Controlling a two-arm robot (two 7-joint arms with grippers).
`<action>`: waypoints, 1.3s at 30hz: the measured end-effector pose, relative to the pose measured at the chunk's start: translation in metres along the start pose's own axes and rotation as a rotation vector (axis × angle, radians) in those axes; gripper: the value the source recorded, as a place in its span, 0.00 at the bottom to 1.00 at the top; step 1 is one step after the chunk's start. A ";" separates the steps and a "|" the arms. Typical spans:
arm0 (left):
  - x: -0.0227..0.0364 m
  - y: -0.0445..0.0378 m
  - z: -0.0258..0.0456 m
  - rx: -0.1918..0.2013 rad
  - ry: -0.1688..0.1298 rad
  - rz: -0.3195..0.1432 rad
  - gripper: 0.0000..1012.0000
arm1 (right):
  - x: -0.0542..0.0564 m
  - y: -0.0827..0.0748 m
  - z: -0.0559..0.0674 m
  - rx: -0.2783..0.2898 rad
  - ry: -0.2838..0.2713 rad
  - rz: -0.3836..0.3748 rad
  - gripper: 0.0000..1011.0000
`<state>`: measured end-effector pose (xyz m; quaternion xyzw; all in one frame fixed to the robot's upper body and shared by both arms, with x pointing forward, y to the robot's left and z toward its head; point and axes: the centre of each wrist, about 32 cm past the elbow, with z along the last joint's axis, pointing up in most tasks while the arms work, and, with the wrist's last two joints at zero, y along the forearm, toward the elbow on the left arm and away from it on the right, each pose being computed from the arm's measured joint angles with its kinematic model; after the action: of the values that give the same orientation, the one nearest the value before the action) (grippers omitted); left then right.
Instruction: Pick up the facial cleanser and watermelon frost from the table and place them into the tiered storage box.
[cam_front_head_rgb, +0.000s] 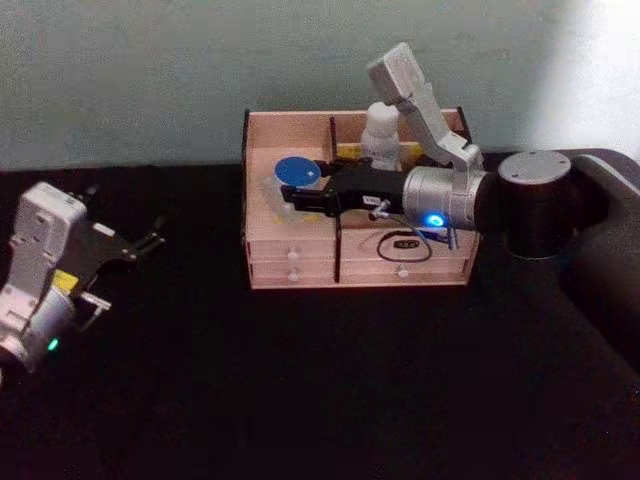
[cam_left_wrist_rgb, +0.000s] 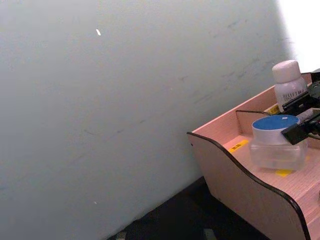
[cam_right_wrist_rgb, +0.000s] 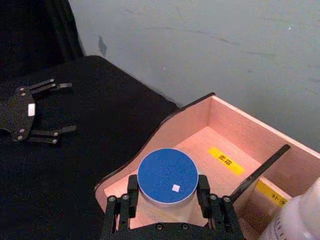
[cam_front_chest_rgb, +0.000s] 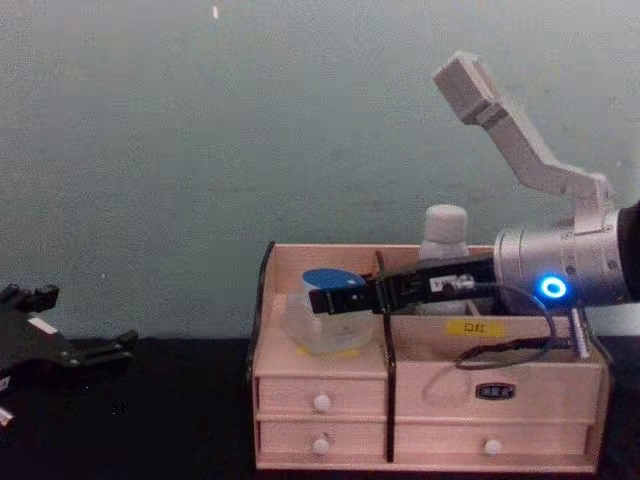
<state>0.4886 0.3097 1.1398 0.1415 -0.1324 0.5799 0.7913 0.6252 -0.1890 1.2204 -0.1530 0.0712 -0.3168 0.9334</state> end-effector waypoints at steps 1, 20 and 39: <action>0.0000 0.0000 0.0000 0.000 0.000 0.000 0.99 | 0.000 0.000 0.000 -0.001 0.001 -0.002 0.70; 0.0000 0.0000 0.0000 0.000 0.000 0.000 0.99 | 0.000 0.000 0.000 -0.003 0.000 -0.002 0.70; 0.0000 0.0000 0.0000 0.000 0.000 0.000 0.99 | 0.000 0.000 -0.001 -0.006 0.000 -0.002 0.99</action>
<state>0.4886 0.3097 1.1398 0.1415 -0.1325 0.5799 0.7913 0.6249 -0.1894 1.2200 -0.1559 0.0720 -0.3173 0.9326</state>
